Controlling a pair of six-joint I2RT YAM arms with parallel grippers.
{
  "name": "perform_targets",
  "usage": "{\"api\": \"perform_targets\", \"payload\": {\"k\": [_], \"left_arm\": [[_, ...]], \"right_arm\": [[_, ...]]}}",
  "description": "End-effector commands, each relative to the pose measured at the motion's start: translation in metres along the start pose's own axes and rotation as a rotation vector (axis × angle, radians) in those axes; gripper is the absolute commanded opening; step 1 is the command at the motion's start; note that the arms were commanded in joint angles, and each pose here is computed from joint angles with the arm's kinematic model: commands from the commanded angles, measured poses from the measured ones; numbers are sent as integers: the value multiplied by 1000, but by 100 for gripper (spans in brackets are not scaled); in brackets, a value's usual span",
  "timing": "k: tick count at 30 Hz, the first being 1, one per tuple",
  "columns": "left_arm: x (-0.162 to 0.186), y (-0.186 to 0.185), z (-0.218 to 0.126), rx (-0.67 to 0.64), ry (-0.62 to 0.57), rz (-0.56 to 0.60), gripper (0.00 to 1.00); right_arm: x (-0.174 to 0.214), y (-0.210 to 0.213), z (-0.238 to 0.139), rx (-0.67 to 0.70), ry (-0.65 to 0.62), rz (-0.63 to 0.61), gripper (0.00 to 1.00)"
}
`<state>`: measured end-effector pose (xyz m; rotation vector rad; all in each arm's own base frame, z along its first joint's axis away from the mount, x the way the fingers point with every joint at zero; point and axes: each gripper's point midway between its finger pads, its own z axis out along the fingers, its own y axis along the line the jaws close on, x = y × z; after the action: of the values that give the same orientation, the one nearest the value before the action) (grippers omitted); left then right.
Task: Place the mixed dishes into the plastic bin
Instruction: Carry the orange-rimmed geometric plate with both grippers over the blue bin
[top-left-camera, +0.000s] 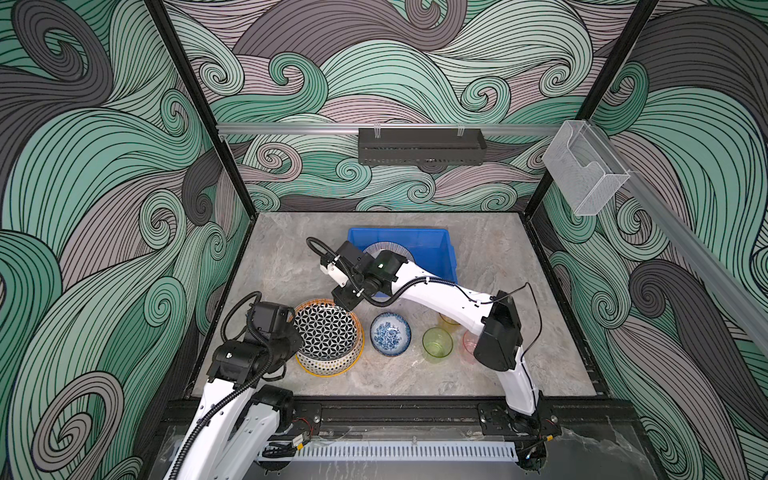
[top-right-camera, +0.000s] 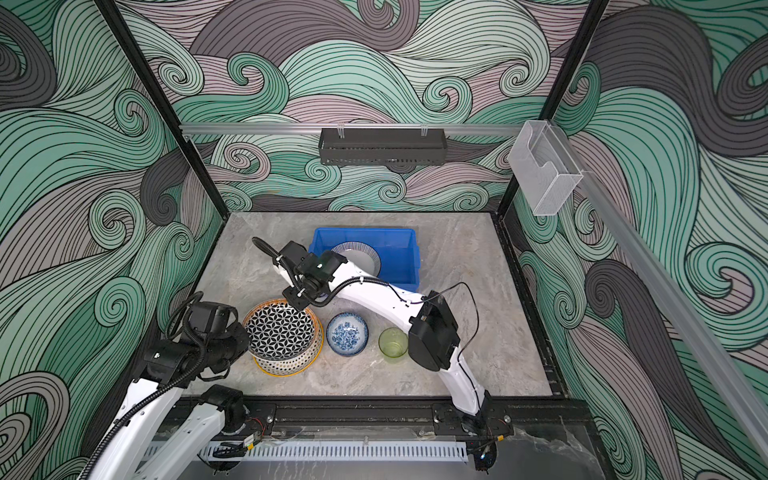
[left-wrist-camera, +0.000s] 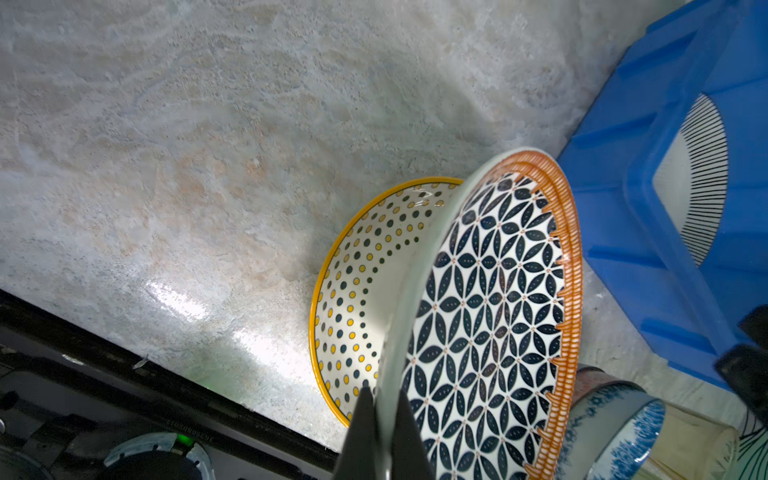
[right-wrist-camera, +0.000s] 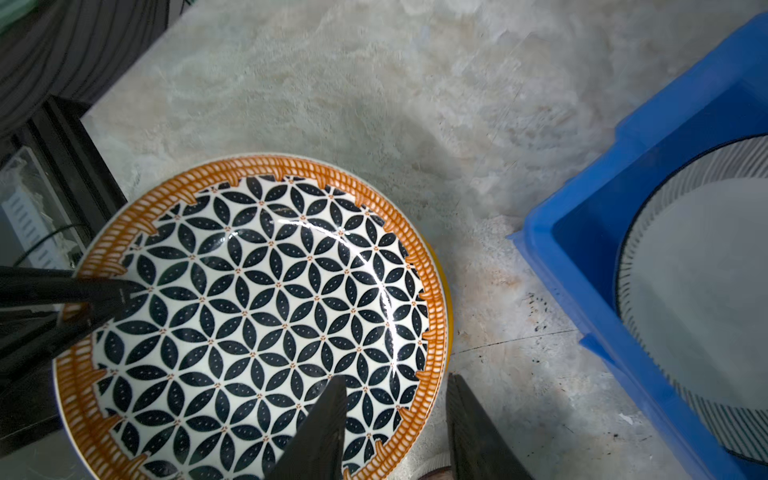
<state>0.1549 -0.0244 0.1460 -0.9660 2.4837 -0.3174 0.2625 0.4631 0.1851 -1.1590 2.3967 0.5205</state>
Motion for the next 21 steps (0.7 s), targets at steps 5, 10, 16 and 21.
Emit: {"api": "perform_targets", "payload": {"k": [5,10,16,21], "left_arm": [[-27,-29,-37,114,-101,9,0],[-38,-45,-44,147,-118,32,0],[-55,-73,-51,197,-139,63,0],[-70,-102,-51,252,-148,80,0]], "right_arm": [[-18,-33,-41,34,-112,71,43],[-19,-53,-59,10,-155,141,44],[-14,-82,-82,-3,-217,232,46],[-5,-107,-96,-6,-256,308,46]]}}
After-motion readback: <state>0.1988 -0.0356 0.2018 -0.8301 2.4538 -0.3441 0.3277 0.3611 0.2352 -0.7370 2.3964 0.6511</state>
